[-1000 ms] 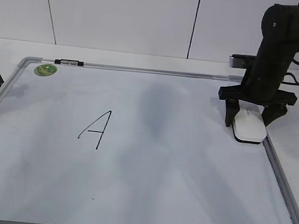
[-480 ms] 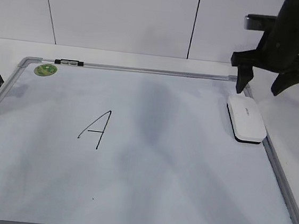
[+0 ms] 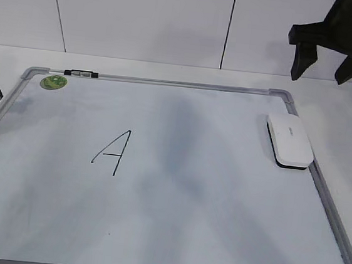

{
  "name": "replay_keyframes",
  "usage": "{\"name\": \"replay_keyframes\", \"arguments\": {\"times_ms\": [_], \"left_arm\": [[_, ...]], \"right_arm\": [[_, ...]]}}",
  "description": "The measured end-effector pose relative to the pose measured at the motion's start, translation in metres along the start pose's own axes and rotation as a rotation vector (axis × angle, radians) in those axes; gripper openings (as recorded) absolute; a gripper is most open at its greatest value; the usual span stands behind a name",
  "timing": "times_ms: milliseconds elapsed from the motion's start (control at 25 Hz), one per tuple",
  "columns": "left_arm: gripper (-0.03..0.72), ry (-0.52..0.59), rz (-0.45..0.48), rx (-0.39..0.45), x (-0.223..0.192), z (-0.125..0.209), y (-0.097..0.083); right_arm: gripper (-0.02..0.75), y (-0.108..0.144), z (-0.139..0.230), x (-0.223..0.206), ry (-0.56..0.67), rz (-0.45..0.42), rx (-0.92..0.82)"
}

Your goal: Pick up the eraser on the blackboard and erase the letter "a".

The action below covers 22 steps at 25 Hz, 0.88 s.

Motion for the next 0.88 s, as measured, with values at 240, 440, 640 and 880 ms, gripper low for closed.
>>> {"name": "replay_keyframes", "arguments": {"times_ms": [240, 440, 640, 880], "left_arm": [[0.290, -0.073, -0.029, 0.002, 0.039, -0.019, -0.002], [0.321, -0.184, -0.004, -0.015, 0.097, -0.023, -0.010], [0.323, -0.277, 0.023, -0.040, 0.145, -0.008, -0.019], [0.320, -0.404, 0.117, -0.060, 0.204, 0.017, -0.036]], "right_arm": [[0.636, 0.007, 0.000, 0.002, -0.003, -0.037, -0.009], [0.633, 0.006, -0.001, 0.026, -0.053, -0.034, -0.008], [0.626, 0.004, -0.001, 0.067, -0.136, -0.028, -0.010], [0.591, 0.003, 0.007, 0.125, -0.258, -0.019, -0.012]]}}
Point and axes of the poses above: a point on each arm's last joint axis where the gripper is mounted, x pointing back along that axis away from the gripper, y along the wrist's bending axis when the last joint is at zero, z = x × y, the point moved 9 cm from there along -x, pointing out along that axis toward the gripper, and after that the axes turned 13 degrees about x, right-handed, at the moved point
